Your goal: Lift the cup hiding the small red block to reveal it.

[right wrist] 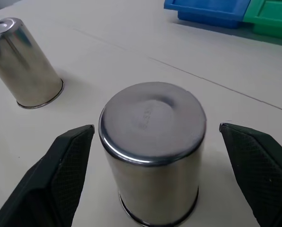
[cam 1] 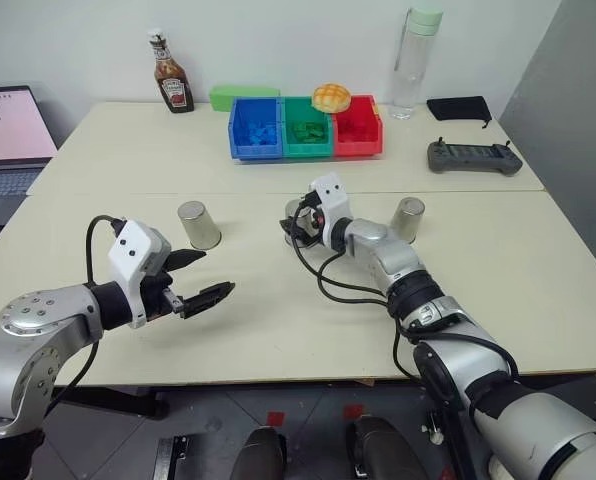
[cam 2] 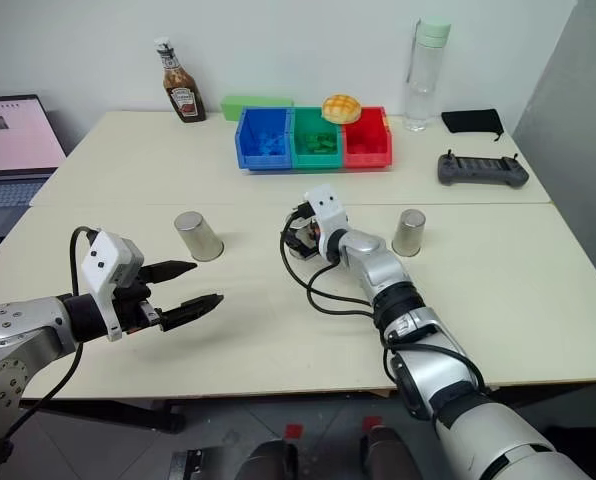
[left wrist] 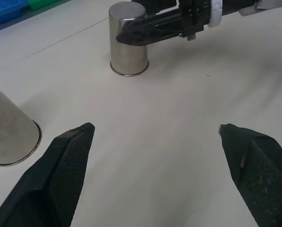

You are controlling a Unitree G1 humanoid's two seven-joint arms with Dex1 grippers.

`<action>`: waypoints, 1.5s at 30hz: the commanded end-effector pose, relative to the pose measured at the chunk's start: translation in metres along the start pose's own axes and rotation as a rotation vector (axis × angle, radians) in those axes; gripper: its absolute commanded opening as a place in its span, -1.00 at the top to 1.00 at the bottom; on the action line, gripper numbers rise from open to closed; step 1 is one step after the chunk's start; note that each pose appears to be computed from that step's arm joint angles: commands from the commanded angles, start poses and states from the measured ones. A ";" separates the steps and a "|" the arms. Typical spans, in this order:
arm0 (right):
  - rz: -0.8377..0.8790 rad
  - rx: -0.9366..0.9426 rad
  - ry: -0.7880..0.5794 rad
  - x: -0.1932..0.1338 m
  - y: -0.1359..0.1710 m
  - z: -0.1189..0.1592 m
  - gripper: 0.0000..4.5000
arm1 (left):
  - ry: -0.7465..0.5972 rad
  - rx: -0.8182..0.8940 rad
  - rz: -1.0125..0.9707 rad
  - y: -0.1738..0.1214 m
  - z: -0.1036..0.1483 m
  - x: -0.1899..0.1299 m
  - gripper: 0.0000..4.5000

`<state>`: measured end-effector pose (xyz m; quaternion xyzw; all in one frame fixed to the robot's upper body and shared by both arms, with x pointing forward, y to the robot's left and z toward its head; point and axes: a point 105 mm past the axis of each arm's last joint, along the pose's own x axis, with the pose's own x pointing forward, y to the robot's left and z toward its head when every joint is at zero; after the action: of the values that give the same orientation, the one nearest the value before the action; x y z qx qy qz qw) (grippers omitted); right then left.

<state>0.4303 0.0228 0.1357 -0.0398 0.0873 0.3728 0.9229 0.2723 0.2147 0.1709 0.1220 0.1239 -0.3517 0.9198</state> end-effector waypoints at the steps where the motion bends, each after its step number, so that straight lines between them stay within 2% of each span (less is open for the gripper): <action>1: 0.013 -0.004 -0.062 0.004 0.003 0.017 -1.00 | -0.017 0.053 0.021 0.001 0.011 -0.004 -0.99; 3: 0.015 -0.002 -0.058 0.006 0.004 0.015 -1.00 | -0.016 0.055 0.026 0.002 0.011 -0.005 -0.99; 4: 0.016 -0.002 -0.057 0.006 0.004 0.015 -0.84 | -0.016 0.056 0.028 0.002 0.011 -0.005 -1.00; 5: 0.017 0.000 -0.057 0.007 0.005 0.014 -0.80 | -0.017 0.057 0.031 0.003 0.011 -0.005 -1.00; 7: 0.024 0.002 -0.055 0.007 0.006 0.013 -0.54 | -0.018 0.057 0.037 0.004 0.012 -0.005 -1.00; 10: 0.038 0.006 -0.071 0.008 0.009 0.015 -0.28 | -0.016 0.057 0.040 0.005 0.010 -0.005 -1.00; 12: 0.047 0.021 -0.094 0.007 0.009 0.021 -0.20 | -0.013 0.056 0.041 0.005 0.009 -0.004 -1.00; 16: 0.060 0.015 -0.172 0.003 0.008 0.040 -0.20 | -0.014 0.056 0.042 0.005 0.009 -0.003 -1.00; 21: 0.029 -0.076 -0.327 -0.016 -0.002 0.084 -0.20 | -0.019 0.056 0.036 0.005 0.009 0.001 -1.00; 24: -0.016 -0.112 -0.339 -0.029 -0.012 0.090 -0.20 | -0.026 0.054 0.031 0.004 0.010 0.002 -1.00; 28: -0.115 -0.174 -0.198 -0.045 -0.036 0.060 -0.20 | -0.030 0.051 0.021 0.003 0.011 0.004 -1.00; 32: -0.191 -0.140 -0.116 -0.058 -0.052 0.037 -0.20 | -0.026 0.052 0.023 0.005 0.010 0.005 -1.00; 37: -0.187 -0.089 -0.049 -0.060 -0.051 0.014 -0.20 | -0.027 0.055 0.021 0.006 0.011 0.007 -1.00; 42: -0.207 -0.089 -0.028 -0.055 -0.054 0.007 -0.20 | -0.027 0.058 0.017 0.006 0.012 0.008 -1.00; 43: -0.213 -0.088 -0.025 -0.054 -0.056 0.005 -0.51 | -0.027 0.059 0.017 0.006 0.012 0.008 -1.00; 45: -0.213 -0.084 -0.020 -0.052 -0.057 0.004 -0.69 | -0.027 0.059 0.019 0.006 0.012 0.008 -1.00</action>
<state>0.4293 -0.0551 0.1319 -0.0775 0.0894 0.2775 0.9534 0.2826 0.2104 0.1723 0.1326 0.1160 -0.3511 0.9196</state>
